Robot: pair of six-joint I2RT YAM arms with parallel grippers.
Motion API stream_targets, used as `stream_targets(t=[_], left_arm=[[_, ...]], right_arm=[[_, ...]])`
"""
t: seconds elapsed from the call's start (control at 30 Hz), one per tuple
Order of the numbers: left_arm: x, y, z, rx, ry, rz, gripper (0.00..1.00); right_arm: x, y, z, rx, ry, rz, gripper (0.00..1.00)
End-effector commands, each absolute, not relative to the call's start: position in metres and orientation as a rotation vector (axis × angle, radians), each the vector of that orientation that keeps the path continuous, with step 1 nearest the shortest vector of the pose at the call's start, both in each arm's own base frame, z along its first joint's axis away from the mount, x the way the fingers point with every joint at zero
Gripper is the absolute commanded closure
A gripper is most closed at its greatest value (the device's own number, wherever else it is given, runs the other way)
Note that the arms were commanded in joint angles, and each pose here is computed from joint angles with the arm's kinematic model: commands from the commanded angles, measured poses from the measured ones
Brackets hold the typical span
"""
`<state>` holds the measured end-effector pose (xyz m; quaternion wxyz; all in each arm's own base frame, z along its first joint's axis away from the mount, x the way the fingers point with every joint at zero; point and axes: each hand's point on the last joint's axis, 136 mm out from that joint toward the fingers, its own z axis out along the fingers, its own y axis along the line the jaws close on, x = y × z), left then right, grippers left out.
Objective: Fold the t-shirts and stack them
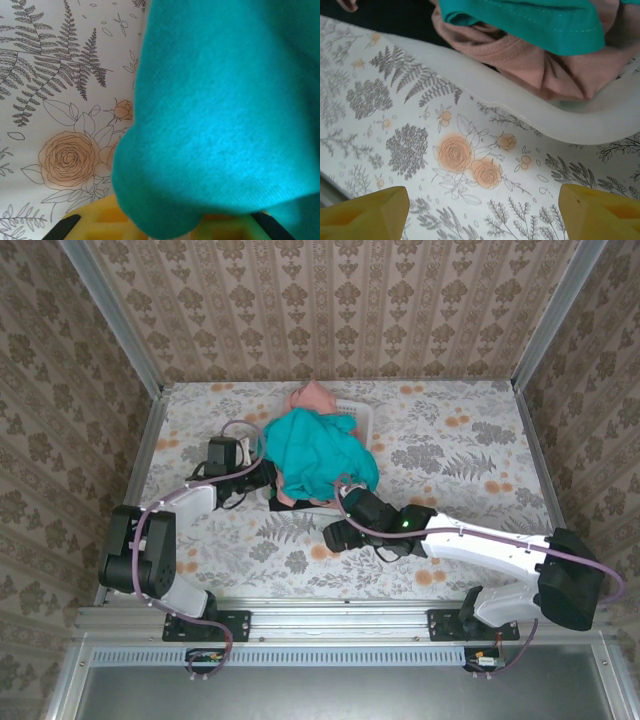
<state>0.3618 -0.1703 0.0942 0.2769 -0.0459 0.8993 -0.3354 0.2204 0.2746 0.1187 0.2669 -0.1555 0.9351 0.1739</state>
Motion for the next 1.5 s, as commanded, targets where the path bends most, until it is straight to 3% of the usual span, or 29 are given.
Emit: stream_targets(t=[0.0,0.13,0.2,0.3,0.47,0.77,0.93,1.03,1.1,1.33,1.47], left_arm=[[0.372,-0.172,0.112,-0.222,2.337,-0.916,0.77],[0.357,-0.165,0.121,-0.244,2.295,-0.911,0.70],[0.347,-0.156,0.122,-0.249,2.306,-0.874,0.52],[0.337,-0.139,0.128,-0.270,2.304,-0.822,0.35],[0.330,-0.132,0.136,-0.235,2.317,-0.770,0.32],[0.333,-0.167,0.101,-0.109,2.547,-0.681,0.42],[0.346,-0.153,0.096,-0.143,2.574,-0.561,0.63],[0.355,-0.130,0.099,-0.203,2.579,-0.491,0.80],[0.362,-0.108,0.103,-0.272,2.564,-0.455,0.84],[0.377,-0.017,0.113,-0.470,2.504,-0.259,0.90],[0.386,0.027,0.115,-0.527,2.454,-0.234,0.88]], right_arm=[[0.244,0.265,0.108,-0.266,2.552,0.385,0.29],[0.273,0.250,0.097,-0.212,2.581,0.296,0.35],[0.286,0.248,0.099,-0.213,2.572,0.284,0.36],[0.308,0.241,0.102,-0.185,2.557,0.299,0.38],[0.336,0.242,0.103,-0.206,2.538,0.340,0.38],[0.330,0.237,0.119,-0.249,2.505,0.388,0.28],[0.318,0.204,0.125,-0.163,2.490,0.391,0.21],[0.317,0.184,0.133,-0.107,2.462,0.385,0.19],[0.318,0.173,0.134,-0.085,2.453,0.374,0.18],[0.325,0.153,0.131,-0.029,2.448,0.345,0.17],[0.329,0.153,0.129,-0.010,2.445,0.359,0.17]])
